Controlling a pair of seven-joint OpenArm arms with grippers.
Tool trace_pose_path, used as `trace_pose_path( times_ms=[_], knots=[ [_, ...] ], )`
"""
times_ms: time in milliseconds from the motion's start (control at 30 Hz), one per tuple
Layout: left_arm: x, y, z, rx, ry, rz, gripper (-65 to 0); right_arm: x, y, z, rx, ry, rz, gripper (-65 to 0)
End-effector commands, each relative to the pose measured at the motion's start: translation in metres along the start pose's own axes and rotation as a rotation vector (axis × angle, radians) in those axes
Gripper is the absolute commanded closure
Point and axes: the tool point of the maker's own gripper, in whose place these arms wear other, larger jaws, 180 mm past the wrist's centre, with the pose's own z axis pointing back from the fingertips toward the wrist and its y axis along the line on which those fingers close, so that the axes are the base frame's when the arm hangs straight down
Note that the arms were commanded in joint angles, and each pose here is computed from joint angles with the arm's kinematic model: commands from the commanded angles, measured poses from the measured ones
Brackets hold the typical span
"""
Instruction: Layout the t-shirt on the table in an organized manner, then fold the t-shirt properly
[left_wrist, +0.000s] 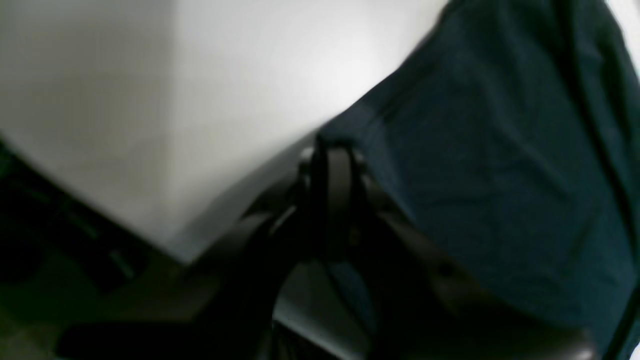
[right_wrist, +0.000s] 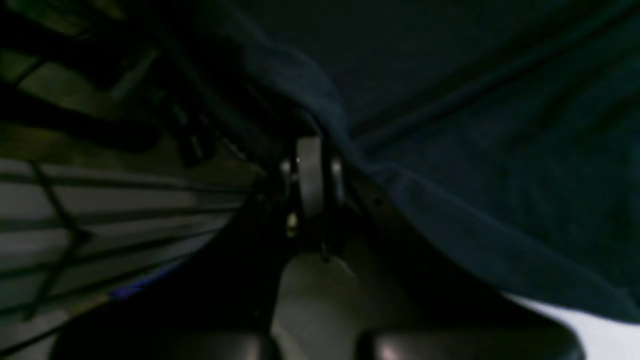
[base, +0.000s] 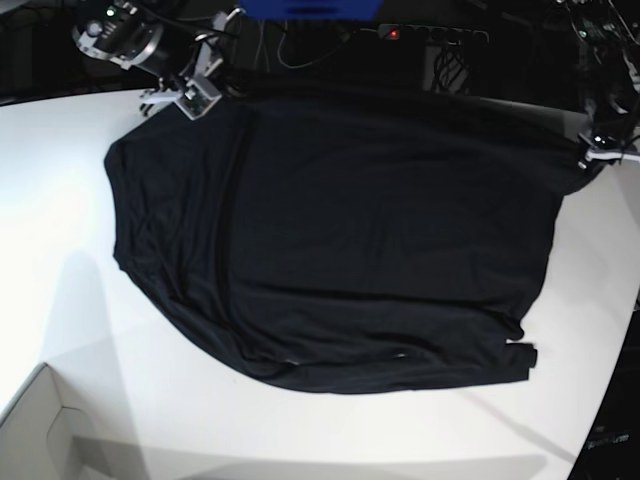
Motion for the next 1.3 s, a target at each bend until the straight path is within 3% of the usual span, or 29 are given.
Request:
trace_pose_path(
  times_ms=[0,533,900,1067,1267],
  knots=[
    [0.017,-0.001,0.003,-0.006,-0.047,-0.026,-0.1,0.009,-0.003,0.004,-0.008,-0.033,0.011,0.0],
    [-0.001,-0.010,-0.015,-0.030,0.013,-0.009,-0.1,0.024,-0.017,-0.002,-0.032,-0.066,0.043,0.0],
    [0.019,-0.033,-0.025,-0.076,-0.032,-0.005,-0.1,0.041,-0.052,-0.014,-0.094,-0.012,0.104,0.0],
    [0.036,-0.043,-0.033,-0.054,-0.067,-0.053,-0.1,0.042,-0.067,-0.024,-0.107,-0.003,0.098,0.0],
    [0.040,-0.075,-0.046,-0.103,-0.059,-0.118,-0.1,0.043,-0.082,-0.032,-0.119,0.003,0.085,0.0]
  ],
)
